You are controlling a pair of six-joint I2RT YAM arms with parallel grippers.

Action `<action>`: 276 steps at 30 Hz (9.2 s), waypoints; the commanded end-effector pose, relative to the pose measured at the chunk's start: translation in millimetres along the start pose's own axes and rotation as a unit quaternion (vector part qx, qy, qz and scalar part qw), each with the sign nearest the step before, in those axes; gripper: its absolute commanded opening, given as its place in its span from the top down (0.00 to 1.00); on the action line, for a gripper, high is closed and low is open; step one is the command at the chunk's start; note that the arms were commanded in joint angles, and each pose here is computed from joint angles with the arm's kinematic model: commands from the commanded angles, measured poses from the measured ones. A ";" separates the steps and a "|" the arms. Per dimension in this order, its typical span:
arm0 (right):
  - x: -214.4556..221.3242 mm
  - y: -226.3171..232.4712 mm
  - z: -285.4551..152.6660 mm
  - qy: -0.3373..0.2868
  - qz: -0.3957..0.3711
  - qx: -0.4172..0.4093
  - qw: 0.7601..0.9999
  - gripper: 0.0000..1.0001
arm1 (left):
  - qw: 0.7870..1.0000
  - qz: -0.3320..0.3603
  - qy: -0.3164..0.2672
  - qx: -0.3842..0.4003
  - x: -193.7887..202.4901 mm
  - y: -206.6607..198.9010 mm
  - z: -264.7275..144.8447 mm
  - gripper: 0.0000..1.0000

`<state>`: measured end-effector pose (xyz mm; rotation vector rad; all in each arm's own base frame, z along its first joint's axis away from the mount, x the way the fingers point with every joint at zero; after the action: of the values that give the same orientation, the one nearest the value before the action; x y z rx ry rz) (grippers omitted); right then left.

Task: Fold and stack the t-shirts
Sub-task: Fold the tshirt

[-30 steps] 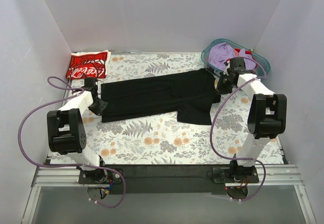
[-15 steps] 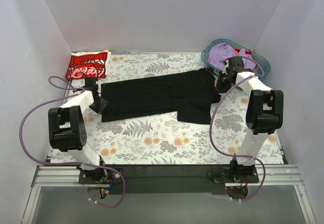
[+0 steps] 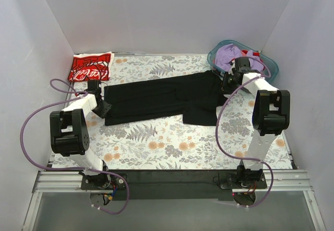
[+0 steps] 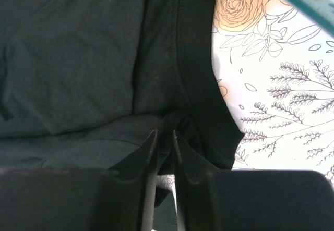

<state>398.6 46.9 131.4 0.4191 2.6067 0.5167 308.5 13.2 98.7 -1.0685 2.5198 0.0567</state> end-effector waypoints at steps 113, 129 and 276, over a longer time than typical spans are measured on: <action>192.7 -1.0 -64.6 0.037 -0.100 0.090 0.990 0.52 | 0.967 0.135 -0.162 0.141 54.1 25.5 -95.8 0.29; 216.7 -2.5 -36.5 0.117 -0.138 0.140 0.973 0.99 | 0.961 0.157 -0.157 0.164 64.1 20.9 -83.9 0.29; 103.8 -26.6 -37.6 -0.054 0.062 -0.187 0.979 0.52 | 0.978 0.105 -0.060 0.173 79.3 -66.6 -69.8 0.44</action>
<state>288.0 61.9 103.4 0.4326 2.3912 0.9535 294.4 -134.8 134.2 -0.4881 2.4709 -0.3752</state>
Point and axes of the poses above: each gripper's point midway between its finger pads, its own z axis out along the fingers, its own y axis along the line the jaws close on, x = y × z, the point moved 8 cm from there along -z, back along the fingers, and after that the axes turned 9 degrees about z, right-handed, at the moved point
